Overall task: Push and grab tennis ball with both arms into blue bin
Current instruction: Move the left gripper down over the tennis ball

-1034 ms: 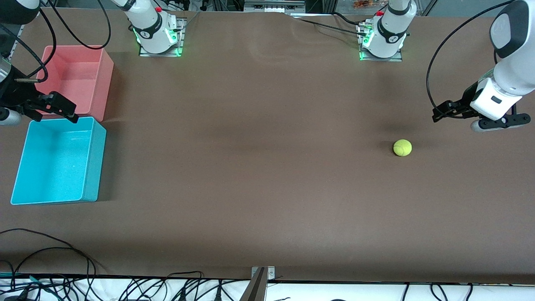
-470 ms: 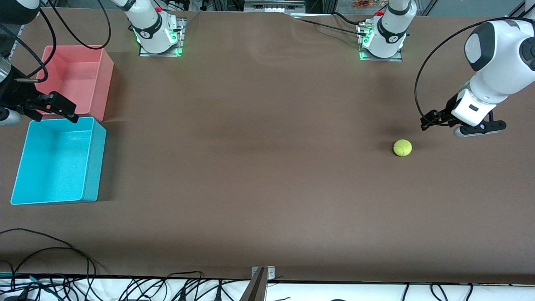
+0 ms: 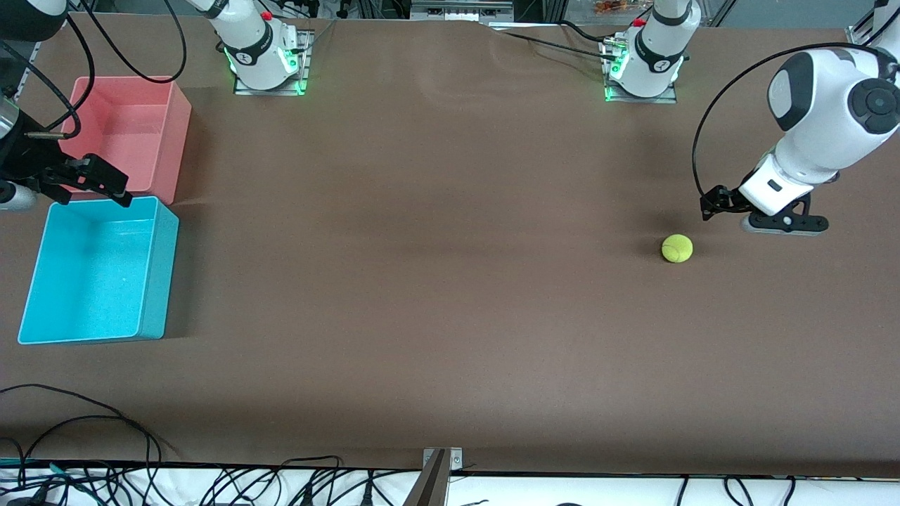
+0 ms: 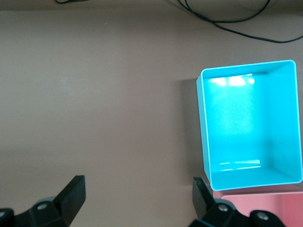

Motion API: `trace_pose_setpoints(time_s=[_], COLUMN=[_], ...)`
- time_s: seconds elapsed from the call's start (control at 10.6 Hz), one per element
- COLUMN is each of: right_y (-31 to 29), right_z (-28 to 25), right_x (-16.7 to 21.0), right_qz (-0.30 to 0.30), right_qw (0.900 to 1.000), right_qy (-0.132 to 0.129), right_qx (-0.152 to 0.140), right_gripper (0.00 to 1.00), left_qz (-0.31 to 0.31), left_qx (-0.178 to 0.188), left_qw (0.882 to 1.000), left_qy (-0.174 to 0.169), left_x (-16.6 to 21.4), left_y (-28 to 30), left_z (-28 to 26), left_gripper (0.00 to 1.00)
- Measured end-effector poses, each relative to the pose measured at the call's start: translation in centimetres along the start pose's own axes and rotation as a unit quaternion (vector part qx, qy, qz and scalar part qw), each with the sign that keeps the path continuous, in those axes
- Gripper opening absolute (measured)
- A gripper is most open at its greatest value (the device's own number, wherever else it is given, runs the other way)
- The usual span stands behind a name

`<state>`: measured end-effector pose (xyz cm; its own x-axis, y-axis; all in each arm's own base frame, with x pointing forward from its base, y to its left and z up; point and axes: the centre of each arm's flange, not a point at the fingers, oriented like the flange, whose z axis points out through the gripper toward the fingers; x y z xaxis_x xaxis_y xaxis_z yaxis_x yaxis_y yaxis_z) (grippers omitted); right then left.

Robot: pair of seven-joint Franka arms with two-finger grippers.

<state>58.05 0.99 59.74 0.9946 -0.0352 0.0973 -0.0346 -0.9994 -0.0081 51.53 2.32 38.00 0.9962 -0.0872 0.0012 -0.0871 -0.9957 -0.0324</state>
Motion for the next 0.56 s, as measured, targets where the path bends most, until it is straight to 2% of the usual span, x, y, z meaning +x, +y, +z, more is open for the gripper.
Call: trace_pose_setpoints(time_s=[0.09,0.19,0.38,0.56], right_y=[0.0,0.1,0.1,0.1], right_z=[0.0,0.0,0.0,0.0], right_x=[0.0,0.0,0.0,0.0], right_qz=[0.000,0.001,0.001,0.001], right_qw=[1.000,1.000,1.000,1.000], right_qy=[0.000,0.000,0.000,0.000], right_qx=[0.000,0.000,0.000,0.000], right_gripper=[1.00,1.00,1.00,1.00], left_qz=[0.043,0.081,0.177,0.271], left_qx=[0.000,-0.001,-0.003,-0.004], left_qw=[0.999,0.997,0.984,0.963], left_qy=[0.001,0.003,-0.002,-0.005], left_x=[0.0,0.0,-0.1,-0.3], left_y=[0.0,-0.2,-0.5,-1.7], left_z=[1.0,2.1,3.3,3.7], left_gripper=[0.96,0.89,0.62,0.36])
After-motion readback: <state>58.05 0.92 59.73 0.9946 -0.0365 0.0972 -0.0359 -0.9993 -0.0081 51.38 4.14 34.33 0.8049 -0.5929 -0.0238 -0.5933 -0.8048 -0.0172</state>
